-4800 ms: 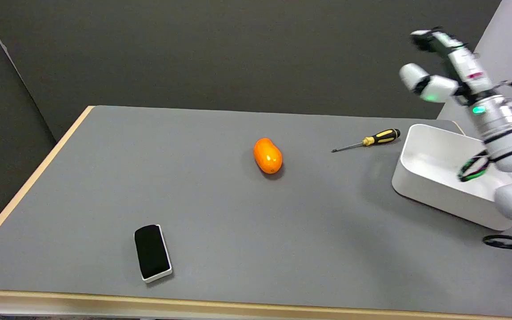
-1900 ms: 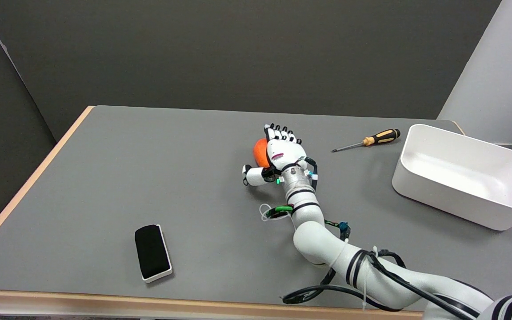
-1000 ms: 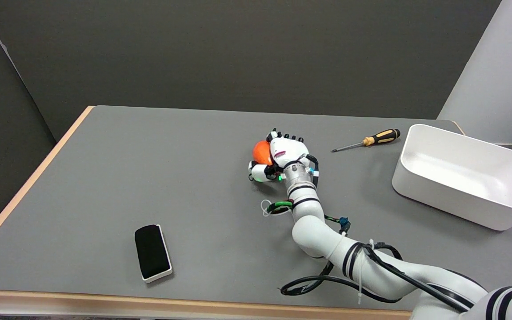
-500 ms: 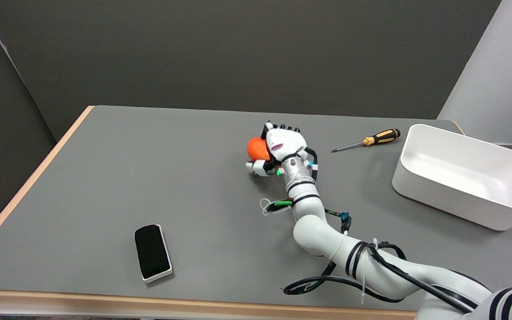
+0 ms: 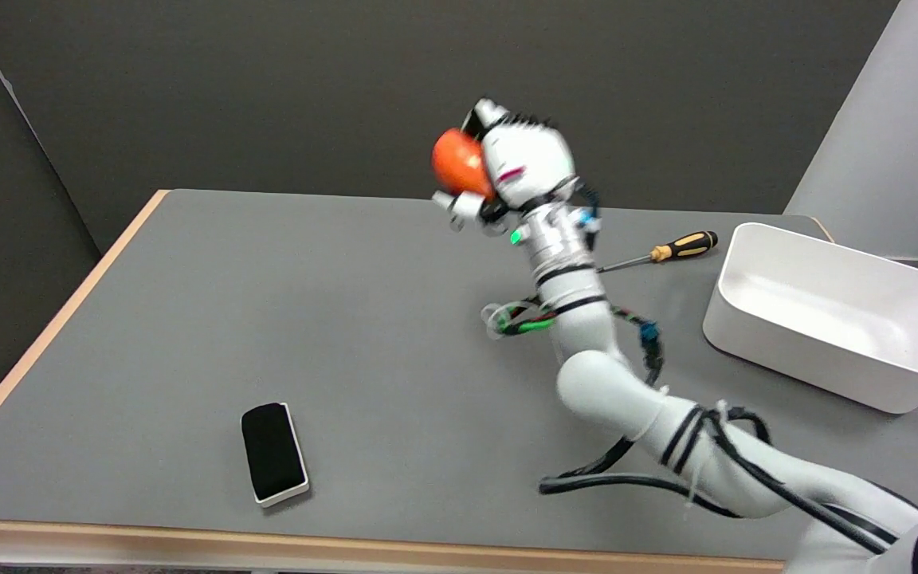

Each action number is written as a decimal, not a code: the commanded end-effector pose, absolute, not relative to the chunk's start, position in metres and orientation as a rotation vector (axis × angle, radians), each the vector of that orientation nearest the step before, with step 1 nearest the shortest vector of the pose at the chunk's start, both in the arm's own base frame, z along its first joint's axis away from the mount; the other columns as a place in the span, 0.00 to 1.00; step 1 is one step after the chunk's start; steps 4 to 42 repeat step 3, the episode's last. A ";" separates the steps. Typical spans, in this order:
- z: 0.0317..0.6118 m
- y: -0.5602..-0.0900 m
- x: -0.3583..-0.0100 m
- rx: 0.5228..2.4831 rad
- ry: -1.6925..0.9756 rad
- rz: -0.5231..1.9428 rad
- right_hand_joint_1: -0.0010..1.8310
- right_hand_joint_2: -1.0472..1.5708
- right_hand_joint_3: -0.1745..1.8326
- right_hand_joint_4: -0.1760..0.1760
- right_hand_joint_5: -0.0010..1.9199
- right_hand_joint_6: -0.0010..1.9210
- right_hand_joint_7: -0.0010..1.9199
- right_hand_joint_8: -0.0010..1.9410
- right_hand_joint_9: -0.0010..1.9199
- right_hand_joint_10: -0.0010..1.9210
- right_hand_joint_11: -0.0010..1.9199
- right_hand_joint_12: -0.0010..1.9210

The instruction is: Pick up mango.

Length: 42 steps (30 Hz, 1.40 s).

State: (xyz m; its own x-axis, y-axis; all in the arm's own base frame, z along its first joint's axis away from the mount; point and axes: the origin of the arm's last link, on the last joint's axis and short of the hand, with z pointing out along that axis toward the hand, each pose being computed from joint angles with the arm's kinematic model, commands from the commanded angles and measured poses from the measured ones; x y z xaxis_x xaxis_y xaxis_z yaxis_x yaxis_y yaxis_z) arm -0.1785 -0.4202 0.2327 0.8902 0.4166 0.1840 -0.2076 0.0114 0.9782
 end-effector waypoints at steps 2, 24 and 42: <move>0.409 -0.315 -0.104 1.058 0.482 0.571 0.62 0.88 0.17 0.00 0.28 0.84 0.32 0.83 0.41 0.73 0.37 0.93; 0.418 -0.307 -0.106 1.022 0.491 0.566 0.62 0.88 0.17 0.00 0.28 0.84 0.32 0.83 0.41 0.73 0.37 0.93; 0.418 -0.307 -0.106 1.022 0.491 0.566 0.62 0.88 0.17 0.00 0.28 0.84 0.32 0.83 0.41 0.73 0.37 0.93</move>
